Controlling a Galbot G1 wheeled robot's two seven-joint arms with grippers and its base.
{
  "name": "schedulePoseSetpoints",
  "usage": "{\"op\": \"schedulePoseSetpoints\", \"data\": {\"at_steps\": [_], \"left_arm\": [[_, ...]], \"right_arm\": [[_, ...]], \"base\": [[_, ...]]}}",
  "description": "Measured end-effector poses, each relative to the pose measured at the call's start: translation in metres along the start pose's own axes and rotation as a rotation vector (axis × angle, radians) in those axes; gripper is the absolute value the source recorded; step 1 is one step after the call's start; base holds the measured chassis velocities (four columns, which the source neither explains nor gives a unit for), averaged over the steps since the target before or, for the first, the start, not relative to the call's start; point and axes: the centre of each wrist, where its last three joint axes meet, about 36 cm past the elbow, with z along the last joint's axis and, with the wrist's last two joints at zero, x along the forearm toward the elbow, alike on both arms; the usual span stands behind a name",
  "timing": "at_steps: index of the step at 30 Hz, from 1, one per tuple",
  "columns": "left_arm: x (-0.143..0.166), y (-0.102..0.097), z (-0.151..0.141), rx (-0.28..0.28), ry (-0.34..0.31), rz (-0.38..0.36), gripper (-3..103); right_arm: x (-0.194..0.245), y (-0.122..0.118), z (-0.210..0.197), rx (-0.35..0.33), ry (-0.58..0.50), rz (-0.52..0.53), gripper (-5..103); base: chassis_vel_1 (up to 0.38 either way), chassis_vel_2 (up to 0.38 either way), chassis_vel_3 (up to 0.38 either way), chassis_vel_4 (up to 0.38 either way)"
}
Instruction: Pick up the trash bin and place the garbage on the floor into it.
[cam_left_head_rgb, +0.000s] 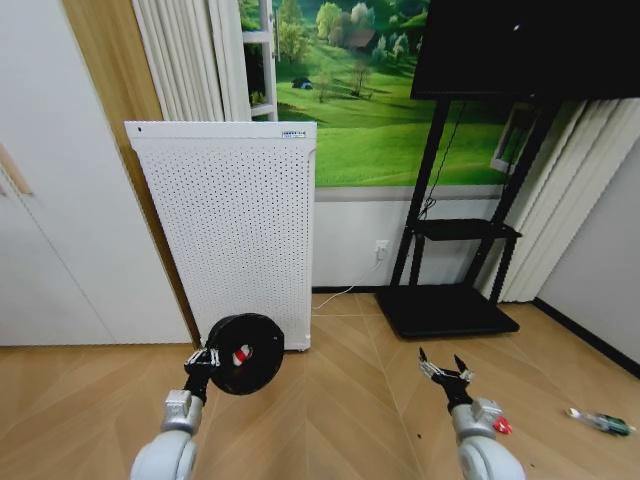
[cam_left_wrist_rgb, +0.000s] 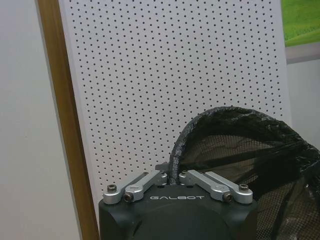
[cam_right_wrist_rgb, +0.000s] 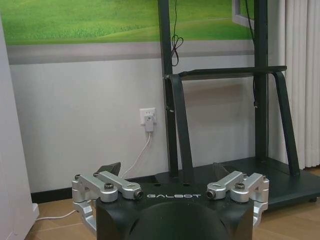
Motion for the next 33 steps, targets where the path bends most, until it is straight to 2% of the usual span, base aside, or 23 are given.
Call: {"op": "schedulePoseSetpoints", "data": {"at_steps": [16, 33], "left_arm": [[-0.003, 0.001, 0.0, 0.006, -0.004, 0.001, 5], [-0.008, -0.002, 0.003, 0.016, 0.001, 0.006, 5]], "right_arm": [[-0.007, 0.006, 0.001, -0.011, 0.004, -0.067, 100], [-0.018, 0.003, 0.01, 0.007, 0.023, -0.085, 100]], "base": [[-0.016, -0.022, 0.021, 0.022], [-0.217, -0.221, 0.209, 0.238]]}}
